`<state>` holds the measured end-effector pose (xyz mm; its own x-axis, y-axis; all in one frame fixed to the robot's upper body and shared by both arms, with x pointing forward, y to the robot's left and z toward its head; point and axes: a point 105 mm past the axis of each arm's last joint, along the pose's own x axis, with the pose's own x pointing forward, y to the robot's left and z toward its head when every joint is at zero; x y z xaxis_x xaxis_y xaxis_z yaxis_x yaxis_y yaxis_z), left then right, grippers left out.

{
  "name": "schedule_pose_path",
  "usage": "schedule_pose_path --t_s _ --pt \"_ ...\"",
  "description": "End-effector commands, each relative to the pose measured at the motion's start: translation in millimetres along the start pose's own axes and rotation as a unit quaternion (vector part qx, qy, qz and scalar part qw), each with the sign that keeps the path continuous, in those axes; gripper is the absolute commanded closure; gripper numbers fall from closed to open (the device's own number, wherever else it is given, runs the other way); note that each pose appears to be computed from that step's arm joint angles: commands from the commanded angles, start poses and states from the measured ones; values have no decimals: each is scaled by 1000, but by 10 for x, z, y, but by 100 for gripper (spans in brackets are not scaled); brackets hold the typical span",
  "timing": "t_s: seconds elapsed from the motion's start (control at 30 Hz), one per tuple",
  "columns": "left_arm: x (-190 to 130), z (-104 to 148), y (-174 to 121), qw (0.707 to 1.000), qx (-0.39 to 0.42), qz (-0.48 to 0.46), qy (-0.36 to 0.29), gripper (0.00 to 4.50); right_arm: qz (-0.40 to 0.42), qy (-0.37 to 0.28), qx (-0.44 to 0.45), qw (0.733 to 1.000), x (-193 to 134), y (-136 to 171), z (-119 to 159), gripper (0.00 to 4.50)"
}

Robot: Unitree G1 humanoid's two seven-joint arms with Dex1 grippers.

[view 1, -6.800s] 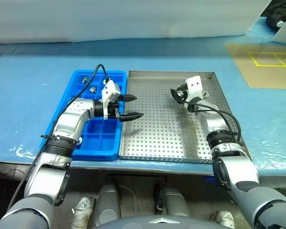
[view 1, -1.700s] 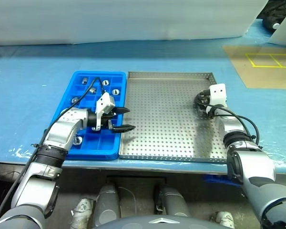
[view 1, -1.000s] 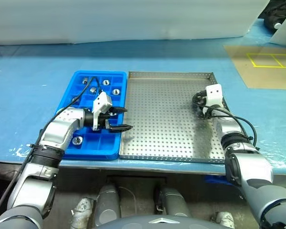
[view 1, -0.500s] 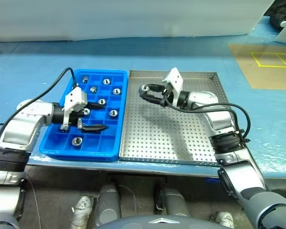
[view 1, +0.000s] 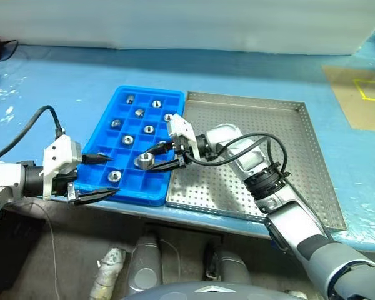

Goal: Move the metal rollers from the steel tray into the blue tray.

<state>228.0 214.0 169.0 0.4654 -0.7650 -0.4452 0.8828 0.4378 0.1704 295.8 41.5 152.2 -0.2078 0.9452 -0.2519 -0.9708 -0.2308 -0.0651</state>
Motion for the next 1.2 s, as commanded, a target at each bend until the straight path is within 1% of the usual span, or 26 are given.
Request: schedule_pose_path --t_s 0.03,0.17,0.3,0.47,0.53,0.57,0.67,0.83,0.9,1.0,1.07,1.13,1.2 --pt "-21 75 -79 1000 6 6 -12 0 34 11 -16 999 62 40 4 270" --pt "23 53 -132 1000 -4 3 -16 0 47 30 0 998 38 78 -130 270" --pt "76 62 -139 1000 -5 -2 -21 0 39 47 8 998 -12 64 -247 270" --pt "140 117 -88 999 0 -10 -30 0 28 43 22 998 -26 59 -311 270" --pt "153 125 -69 999 2 -13 -31 0 27 41 23 999 -27 60 -317 193" --pt "161 130 -60 999 3 -14 -32 0 21 40 26 999 -25 47 -315 169" --pt "182 142 -26 999 5 -17 -33 0 0 44 29 999 -19 -3 -315 69" --pt "246 171 21 999 13 -27 -39 0 -30 41 16 999 -88 -81 -259 69" --pt "289 202 58 998 17 -30 -48 0 -42 32 13 999 -156 -107 -190 69" --pt "420 282 177 997 21 -26 -75 0 -77 10 -7 997 -336 -159 -7 69" --pt "537 333 317 995 26 -6 -93 0 -100 -3 -13 995 -464 -180 100 69" --pt "715 400 471 993 37 10 -110 0 -136 -15 -20 990 -668 -204 208 69" --pt "944 484 549 990 34 0 -136 0 -192 -17 -19 981 -938 -241 229 69"
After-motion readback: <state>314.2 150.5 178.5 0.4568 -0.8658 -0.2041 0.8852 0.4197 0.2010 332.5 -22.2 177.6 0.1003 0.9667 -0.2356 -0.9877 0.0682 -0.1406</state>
